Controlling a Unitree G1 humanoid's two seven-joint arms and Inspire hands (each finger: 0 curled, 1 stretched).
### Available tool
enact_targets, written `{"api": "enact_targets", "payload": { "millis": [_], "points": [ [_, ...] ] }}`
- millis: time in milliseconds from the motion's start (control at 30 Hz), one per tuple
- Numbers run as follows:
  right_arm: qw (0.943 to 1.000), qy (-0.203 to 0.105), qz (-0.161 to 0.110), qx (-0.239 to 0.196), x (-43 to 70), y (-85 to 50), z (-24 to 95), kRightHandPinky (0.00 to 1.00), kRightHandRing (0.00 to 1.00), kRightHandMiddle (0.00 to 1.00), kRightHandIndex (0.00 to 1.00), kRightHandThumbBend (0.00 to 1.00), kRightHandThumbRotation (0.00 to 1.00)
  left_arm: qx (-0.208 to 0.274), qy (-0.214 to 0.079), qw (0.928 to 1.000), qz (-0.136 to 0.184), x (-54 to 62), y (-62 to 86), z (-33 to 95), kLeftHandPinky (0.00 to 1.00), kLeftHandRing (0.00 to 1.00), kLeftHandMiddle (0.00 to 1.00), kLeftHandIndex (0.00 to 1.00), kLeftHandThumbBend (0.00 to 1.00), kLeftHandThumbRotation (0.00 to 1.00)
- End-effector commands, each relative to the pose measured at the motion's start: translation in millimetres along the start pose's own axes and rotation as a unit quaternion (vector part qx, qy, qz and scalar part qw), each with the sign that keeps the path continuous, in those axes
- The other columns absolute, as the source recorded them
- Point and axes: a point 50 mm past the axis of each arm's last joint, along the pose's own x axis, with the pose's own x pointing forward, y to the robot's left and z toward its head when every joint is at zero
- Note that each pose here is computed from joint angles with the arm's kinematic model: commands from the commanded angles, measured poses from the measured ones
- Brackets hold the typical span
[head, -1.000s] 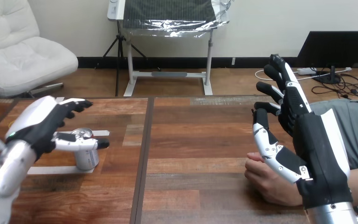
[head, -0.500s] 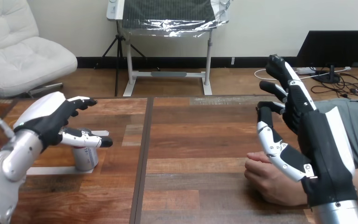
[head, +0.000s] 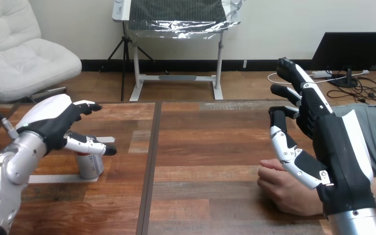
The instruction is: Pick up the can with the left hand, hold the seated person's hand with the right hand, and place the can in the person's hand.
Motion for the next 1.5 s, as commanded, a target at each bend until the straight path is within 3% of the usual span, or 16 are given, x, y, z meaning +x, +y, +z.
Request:
{"api": "enact_targets", "payload": {
  "millis": [0, 667, 1300, 1467],
  "points": [
    [0.9995, -0.032, -0.004, 0.003, 11.7, -4.0, 6.3, 0.73, 0.86, 0.93, 0.91, 0.00, 0.00, 0.036, -0.017, 0.9983, 0.043, 6.7, 29.4, 10.8, 0.75, 0.85, 0.87, 0.87, 0.92, 0.40],
    [0.9995, -0.031, 0.000, -0.003, 12.5, -7.5, 6.8, 0.66, 0.82, 0.90, 0.87, 0.00, 0.00, 0.117, 0.023, 0.9928, 0.011, 14.5, 28.3, 10.4, 0.75, 0.84, 0.86, 0.84, 0.89, 0.40],
    [0.9995, -0.031, 0.007, -0.003, 12.5, -10.0, 7.2, 0.64, 0.81, 0.89, 0.84, 0.00, 0.00, 0.114, 0.061, 0.9913, -0.026, 18.9, 26.3, 9.4, 0.71, 0.81, 0.84, 0.80, 0.83, 0.29],
    [0.9993, -0.035, 0.011, -0.006, 13.0, -10.5, 7.6, 0.63, 0.81, 0.89, 0.83, 0.00, 0.00, 0.122, 0.063, 0.9898, -0.037, 20.4, 25.1, 8.5, 0.59, 0.70, 0.75, 0.78, 0.81, 0.28]
  ]
}}
